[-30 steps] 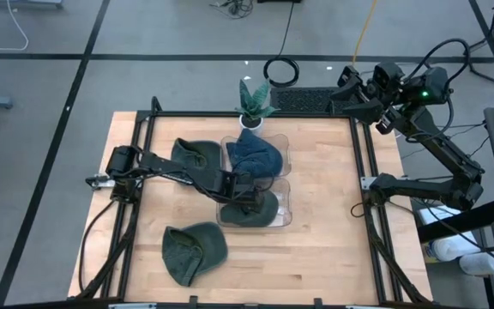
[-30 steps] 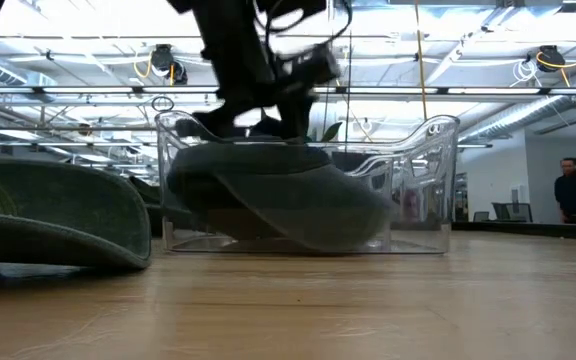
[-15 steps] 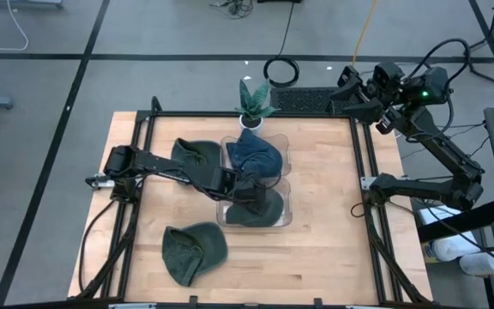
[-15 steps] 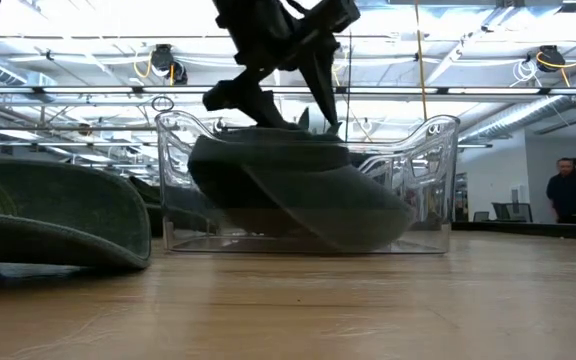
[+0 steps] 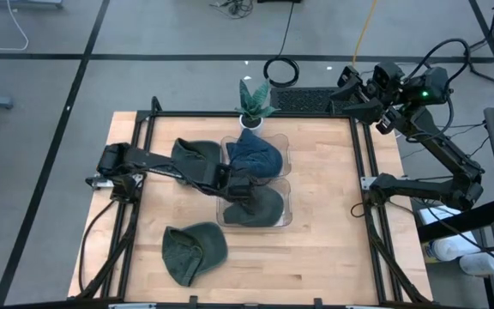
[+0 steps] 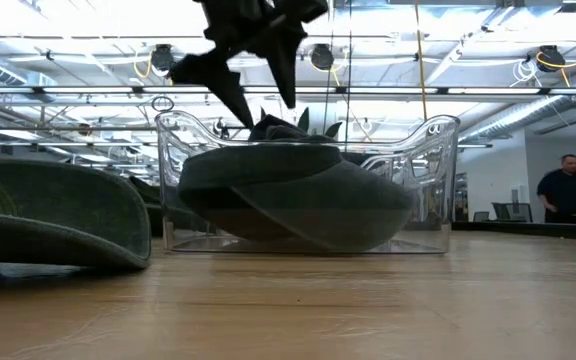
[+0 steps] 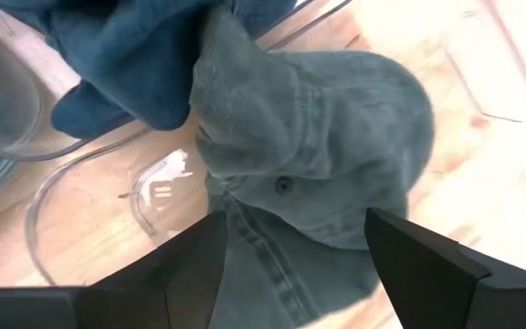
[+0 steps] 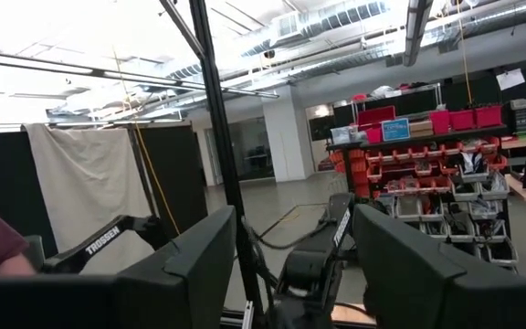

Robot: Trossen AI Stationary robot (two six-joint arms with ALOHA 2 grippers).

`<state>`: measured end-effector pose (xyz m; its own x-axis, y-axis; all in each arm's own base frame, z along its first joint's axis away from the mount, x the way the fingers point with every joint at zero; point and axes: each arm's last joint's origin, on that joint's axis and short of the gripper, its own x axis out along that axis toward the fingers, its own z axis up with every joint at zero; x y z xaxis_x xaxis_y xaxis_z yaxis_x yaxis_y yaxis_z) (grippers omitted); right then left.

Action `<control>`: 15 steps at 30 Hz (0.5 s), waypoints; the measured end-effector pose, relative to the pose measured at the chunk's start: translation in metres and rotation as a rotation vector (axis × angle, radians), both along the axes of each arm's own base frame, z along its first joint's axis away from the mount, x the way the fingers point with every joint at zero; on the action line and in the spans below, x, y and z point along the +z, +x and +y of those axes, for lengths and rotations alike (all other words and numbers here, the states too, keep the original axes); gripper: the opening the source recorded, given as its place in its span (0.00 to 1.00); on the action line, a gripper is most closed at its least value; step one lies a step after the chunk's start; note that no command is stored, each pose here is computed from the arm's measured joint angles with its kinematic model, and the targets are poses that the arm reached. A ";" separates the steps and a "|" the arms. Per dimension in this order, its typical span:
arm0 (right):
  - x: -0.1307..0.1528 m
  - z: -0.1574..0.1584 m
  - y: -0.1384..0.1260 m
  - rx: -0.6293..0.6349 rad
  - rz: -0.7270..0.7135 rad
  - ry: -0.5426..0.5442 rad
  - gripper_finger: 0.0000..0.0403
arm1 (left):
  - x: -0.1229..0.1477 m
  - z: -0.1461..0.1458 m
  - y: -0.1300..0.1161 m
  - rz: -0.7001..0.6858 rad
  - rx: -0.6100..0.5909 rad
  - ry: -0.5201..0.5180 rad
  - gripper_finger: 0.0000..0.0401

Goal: Pick & Place hat
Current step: Put the bottom black cap into the bottom transparent bin

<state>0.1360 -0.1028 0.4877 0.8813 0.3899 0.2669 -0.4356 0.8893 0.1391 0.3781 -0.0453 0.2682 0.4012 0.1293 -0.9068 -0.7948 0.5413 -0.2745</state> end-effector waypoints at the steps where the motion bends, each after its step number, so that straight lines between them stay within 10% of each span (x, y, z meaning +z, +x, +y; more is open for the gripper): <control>1: 0.000 0.000 0.000 0.000 0.000 0.000 0.52 | 0.004 0.000 -0.002 -0.011 -0.002 -0.002 0.68; 15: 0.000 0.000 0.000 -0.005 -0.003 0.001 0.52 | 0.063 0.005 -0.036 -0.168 -0.083 -0.108 0.68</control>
